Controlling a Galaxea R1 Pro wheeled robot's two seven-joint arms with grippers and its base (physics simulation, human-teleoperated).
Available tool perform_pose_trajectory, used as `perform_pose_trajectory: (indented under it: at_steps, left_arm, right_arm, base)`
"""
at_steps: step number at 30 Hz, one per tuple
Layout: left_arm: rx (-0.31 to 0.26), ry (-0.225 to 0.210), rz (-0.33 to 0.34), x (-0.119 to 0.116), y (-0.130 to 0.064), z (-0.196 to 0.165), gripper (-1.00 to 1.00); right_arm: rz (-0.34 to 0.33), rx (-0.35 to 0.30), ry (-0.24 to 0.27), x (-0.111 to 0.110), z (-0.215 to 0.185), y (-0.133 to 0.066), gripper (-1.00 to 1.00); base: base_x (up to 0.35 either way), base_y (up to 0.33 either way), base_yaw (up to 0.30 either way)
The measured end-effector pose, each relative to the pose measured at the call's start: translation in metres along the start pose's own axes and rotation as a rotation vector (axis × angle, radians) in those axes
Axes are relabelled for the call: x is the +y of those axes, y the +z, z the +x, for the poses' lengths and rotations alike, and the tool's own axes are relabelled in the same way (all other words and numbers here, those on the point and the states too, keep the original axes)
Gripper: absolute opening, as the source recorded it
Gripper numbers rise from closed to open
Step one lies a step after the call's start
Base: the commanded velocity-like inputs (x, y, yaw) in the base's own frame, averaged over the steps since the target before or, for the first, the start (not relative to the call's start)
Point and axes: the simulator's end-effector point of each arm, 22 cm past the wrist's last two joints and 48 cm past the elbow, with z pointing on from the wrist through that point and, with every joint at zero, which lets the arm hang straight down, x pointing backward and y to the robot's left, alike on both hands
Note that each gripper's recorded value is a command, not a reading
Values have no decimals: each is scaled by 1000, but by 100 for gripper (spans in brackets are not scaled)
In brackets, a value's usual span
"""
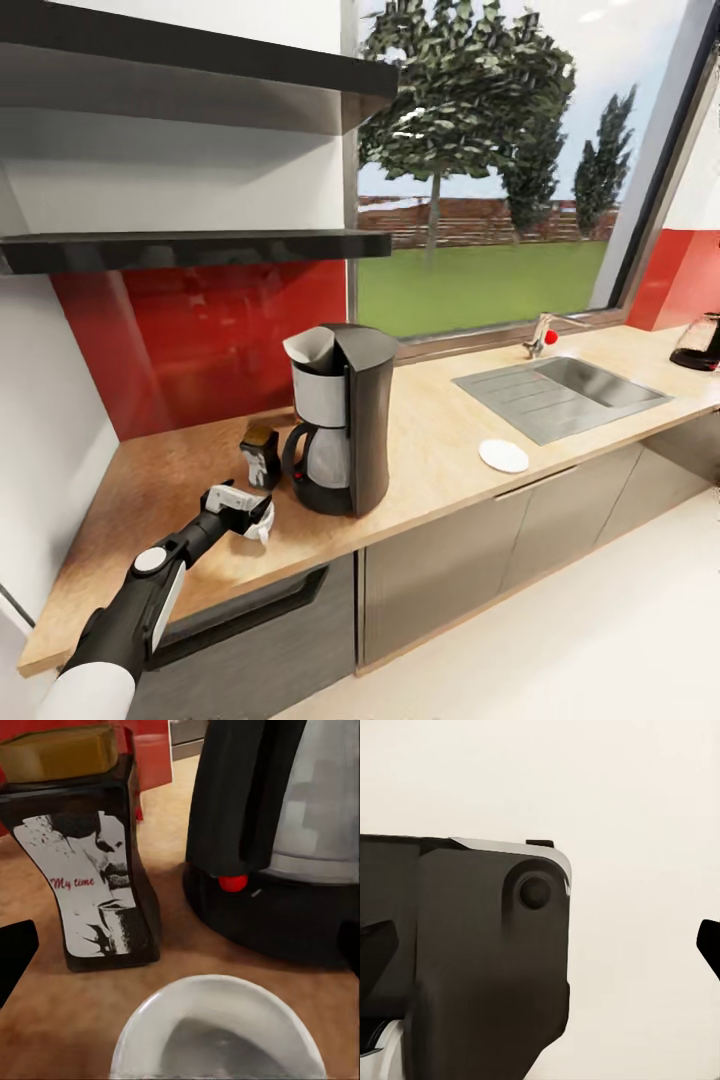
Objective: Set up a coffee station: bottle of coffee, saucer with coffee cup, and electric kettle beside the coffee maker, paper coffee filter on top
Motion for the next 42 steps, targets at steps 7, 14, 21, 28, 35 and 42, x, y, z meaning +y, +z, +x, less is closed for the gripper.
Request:
perform_pose_trajectory:
  at_steps: [7,14,21,28,35,42]
  left_arm:
    - [11,-4,6,-4,-3,8,100]
    - [90,-89,42,-42,-40,81,100]
    - [70,-139,42,-69,-87,129,100]
    - [161,-185,41,-96,-145,193,100]
    - [454,-282,43,-133,-250,316,100]
    - [891,-361,-115,-130,-412,448,100]
  right_arm:
    - [-1,1,0,1,0,0,100]
    - [-3,1,-4,2,0,0,100]
    - [-6,-2,-4,3,-1,0,100]
    - [-9,-3,-3,5,-1,0,100]
    - [-16,-7,1,9,-3,0,100]
    - [-11,-7,10,8,-4,0,100]
  base:
    - [-139,-8,0]
    - [-257,0,0]
    - [-29,0,0]
    - [-1,0,0]
    - [0,0,0]
    - [0,0,0]
